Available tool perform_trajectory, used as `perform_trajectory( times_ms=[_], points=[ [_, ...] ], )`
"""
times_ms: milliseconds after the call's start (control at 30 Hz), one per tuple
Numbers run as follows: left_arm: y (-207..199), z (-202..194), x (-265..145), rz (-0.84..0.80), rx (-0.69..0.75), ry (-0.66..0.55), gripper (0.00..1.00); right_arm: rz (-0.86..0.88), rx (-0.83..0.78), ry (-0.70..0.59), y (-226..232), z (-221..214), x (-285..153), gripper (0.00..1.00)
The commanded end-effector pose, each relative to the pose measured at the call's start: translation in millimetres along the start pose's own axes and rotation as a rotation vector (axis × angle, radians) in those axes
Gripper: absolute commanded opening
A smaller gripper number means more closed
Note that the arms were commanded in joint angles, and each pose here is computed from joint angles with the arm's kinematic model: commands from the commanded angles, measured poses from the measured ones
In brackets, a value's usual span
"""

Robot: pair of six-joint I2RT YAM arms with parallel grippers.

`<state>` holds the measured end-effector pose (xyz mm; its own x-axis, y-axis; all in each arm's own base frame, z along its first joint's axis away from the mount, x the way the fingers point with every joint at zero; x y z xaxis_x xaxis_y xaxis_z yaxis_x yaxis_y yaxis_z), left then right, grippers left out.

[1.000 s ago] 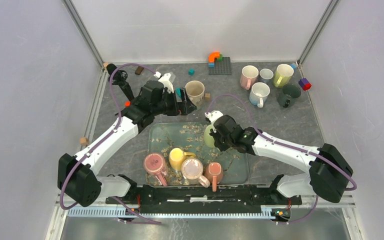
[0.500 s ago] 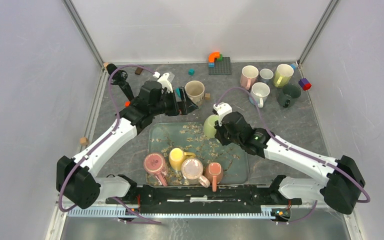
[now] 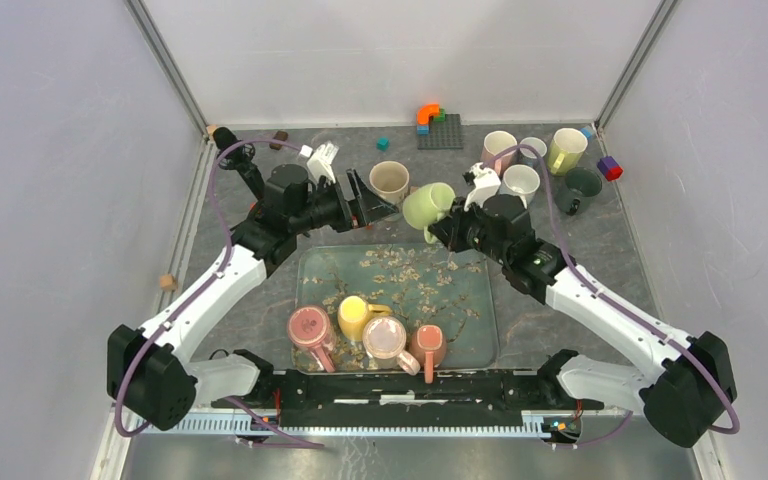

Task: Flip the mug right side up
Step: Turn over the cup on the tray.

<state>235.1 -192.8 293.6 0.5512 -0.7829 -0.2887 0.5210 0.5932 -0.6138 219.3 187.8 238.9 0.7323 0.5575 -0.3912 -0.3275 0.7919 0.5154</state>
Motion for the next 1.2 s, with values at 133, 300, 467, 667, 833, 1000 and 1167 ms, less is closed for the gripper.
perform_trajectory(
  times_ms=[133, 300, 467, 667, 833, 1000, 1167],
  points=[
    [-13, 2, -1, -0.197, -0.145, -0.035, 0.99, 0.395, 0.102, -0.364, 71, 88, -27, 0.00],
    [-17, 4, 2, -0.275, -0.208, -0.055, 0.95, 0.482, 0.146, -0.411, 82, 99, -33, 0.00],
    [-20, 5, 2, -0.329, -0.246, -0.083, 0.85, 0.543, 0.180, -0.438, 88, 105, -38, 0.00],
    [-25, 12, 6, -0.408, -0.294, -0.119, 0.78, 0.637, 0.220, -0.447, 96, 107, -44, 0.00],
    [-30, 21, 8, -0.483, -0.326, -0.156, 0.73, 0.696, 0.252, -0.432, 100, 105, -44, 0.00],
    [-34, 28, 9, -0.550, -0.364, -0.177, 0.63, 0.731, 0.271, -0.423, 100, 102, -43, 0.00],
    [-39, 31, 4, -0.636, -0.388, -0.211, 0.52, 0.755, 0.287, -0.410, 101, 100, -40, 0.00]
  ],
)
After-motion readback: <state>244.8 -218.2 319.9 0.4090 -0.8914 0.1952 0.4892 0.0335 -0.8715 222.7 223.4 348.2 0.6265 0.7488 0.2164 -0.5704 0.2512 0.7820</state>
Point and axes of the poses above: each gripper's point midway between its finger pads, its own x axis out along the fingers, its own y axis along the line the jaws close on, z = x × y, the point moved 9 cm from there along -x, back along the fingers, and after that the axes turned 11 degrees about x, right-handed, at the moved point
